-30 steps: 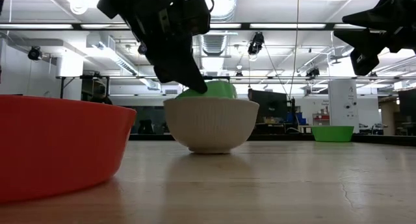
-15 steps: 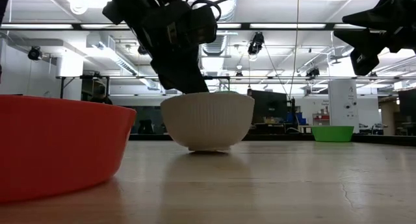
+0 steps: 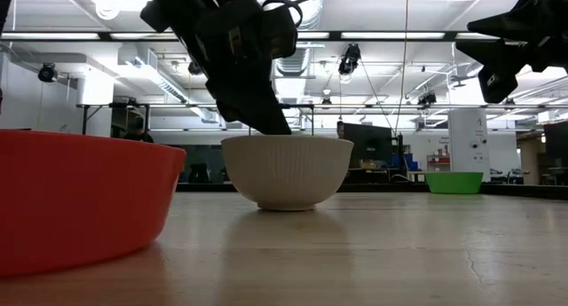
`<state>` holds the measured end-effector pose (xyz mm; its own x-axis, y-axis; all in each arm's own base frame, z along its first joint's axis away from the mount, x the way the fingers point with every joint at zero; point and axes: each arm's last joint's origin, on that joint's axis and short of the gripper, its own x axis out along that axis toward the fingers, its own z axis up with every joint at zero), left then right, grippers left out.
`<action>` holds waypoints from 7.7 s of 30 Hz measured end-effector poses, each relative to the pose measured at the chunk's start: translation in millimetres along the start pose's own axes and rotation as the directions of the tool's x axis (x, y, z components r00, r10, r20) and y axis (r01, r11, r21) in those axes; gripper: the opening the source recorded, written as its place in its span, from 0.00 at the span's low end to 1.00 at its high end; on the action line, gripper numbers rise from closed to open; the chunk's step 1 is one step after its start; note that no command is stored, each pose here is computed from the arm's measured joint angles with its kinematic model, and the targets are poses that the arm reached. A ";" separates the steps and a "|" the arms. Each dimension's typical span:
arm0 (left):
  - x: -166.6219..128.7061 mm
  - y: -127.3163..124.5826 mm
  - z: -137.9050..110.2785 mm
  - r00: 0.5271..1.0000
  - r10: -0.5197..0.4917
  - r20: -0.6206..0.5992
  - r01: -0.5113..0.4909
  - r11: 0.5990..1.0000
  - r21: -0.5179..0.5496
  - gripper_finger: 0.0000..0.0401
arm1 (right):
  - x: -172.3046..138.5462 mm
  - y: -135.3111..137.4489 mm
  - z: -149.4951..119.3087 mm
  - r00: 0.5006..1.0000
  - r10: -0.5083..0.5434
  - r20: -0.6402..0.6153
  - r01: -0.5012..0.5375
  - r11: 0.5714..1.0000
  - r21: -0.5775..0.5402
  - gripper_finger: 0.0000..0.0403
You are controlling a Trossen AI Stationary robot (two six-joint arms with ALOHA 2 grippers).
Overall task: Nest bowls inside each other
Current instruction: Stack the top left green bowl on the top of the gray bowl, then stack the bottom green bowl on top of the left green bowl
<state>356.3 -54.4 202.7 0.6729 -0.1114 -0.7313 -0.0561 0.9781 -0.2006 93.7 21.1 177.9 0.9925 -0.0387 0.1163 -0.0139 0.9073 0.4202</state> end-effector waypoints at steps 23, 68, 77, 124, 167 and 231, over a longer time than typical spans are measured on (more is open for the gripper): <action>-21.9 -6.1 23.6 0.998 -0.016 0.057 0.014 0.999 0.045 0.27 | 0.0 0.0 0.1 1.000 0.000 0.000 0.000 1.000 0.000 0.33; -161.9 -3.0 39.0 0.890 0.031 0.455 -0.120 0.978 0.170 0.27 | 0.0 0.0 0.0 1.000 0.000 0.000 0.000 1.000 0.000 0.33; -186.1 10.5 16.6 0.856 0.035 0.516 -0.139 0.977 0.164 0.27 | 0.0 0.0 0.1 1.000 0.000 0.000 0.000 1.000 0.000 0.33; -237.3 40.1 -74.2 0.746 0.053 0.664 -0.196 0.970 0.142 0.27 | 0.0 0.0 0.1 1.000 0.000 0.000 0.000 1.000 0.000 0.33; -198.5 49.9 -100.3 0.831 0.123 0.543 -0.246 0.956 0.159 0.27 | 0.0 0.0 0.0 1.000 0.000 0.000 0.000 1.000 0.000 0.33; -150.6 63.4 -141.7 0.848 0.147 0.509 -0.423 0.766 0.483 0.27 | 0.0 0.0 0.0 1.000 0.000 0.000 0.000 1.000 0.000 0.33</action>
<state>146.9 -0.6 207.7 0.9379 0.1389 -0.3178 0.0289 0.8818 0.4707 93.7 21.1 177.9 0.9925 -0.0389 0.1161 -0.0136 0.9074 0.4202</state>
